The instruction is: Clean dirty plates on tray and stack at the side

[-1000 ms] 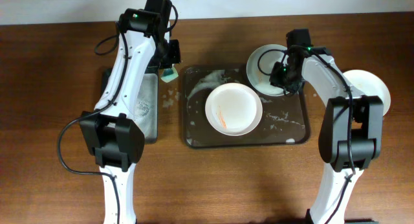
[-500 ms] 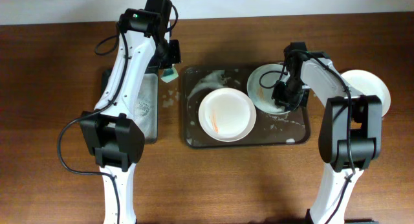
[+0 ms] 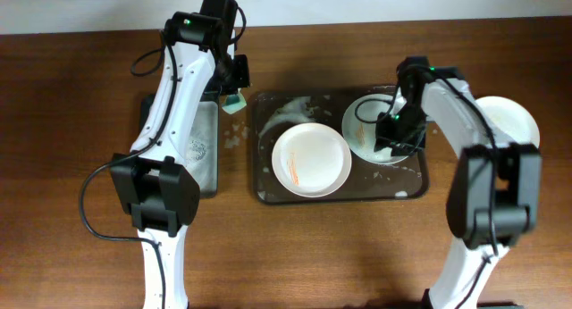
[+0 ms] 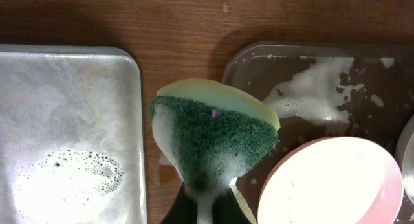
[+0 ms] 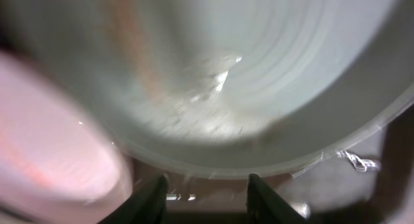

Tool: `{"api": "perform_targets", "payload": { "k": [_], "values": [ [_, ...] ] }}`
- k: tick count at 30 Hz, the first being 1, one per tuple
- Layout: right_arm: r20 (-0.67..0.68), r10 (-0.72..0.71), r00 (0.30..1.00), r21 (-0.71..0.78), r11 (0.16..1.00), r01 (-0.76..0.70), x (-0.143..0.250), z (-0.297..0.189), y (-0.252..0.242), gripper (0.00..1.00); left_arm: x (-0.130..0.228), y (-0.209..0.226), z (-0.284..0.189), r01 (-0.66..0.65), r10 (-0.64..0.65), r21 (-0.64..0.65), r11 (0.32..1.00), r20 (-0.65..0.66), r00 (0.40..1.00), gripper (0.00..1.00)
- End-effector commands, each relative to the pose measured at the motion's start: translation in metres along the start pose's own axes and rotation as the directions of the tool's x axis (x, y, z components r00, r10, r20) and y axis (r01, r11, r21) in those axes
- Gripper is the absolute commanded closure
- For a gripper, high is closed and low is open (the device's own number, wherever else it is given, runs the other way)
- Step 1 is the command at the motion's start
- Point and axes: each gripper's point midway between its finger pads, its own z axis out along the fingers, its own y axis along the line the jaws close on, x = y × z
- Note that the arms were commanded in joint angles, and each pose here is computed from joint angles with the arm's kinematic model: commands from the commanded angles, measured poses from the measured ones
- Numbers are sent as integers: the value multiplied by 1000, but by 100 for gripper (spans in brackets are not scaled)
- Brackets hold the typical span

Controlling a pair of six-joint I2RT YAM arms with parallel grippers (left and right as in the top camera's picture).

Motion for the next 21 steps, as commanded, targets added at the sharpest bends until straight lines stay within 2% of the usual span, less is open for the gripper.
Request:
{"api": "perform_targets", "payload": {
  "k": [1,7,13,21],
  "values": [
    [77,-81,994,-59,995,86,8,-39,24,55,-5,-2,-19,-11,11,10,1000,45,999,100],
    [-6,-150,989,-61,987,149,42,-5,55,56,-5,-2,-19,-11,11,10,1000,45,999,100],
    [59,-27,998,-9,1000,28,43,40,61,63,-5,-2,-19,-11,11,9,1000,45,999,100],
    [111,-13,994,-38,999,18,36,55,65,70,-5,-2,-19,-11,11,9,1000,44,999,100]
  ]
}}
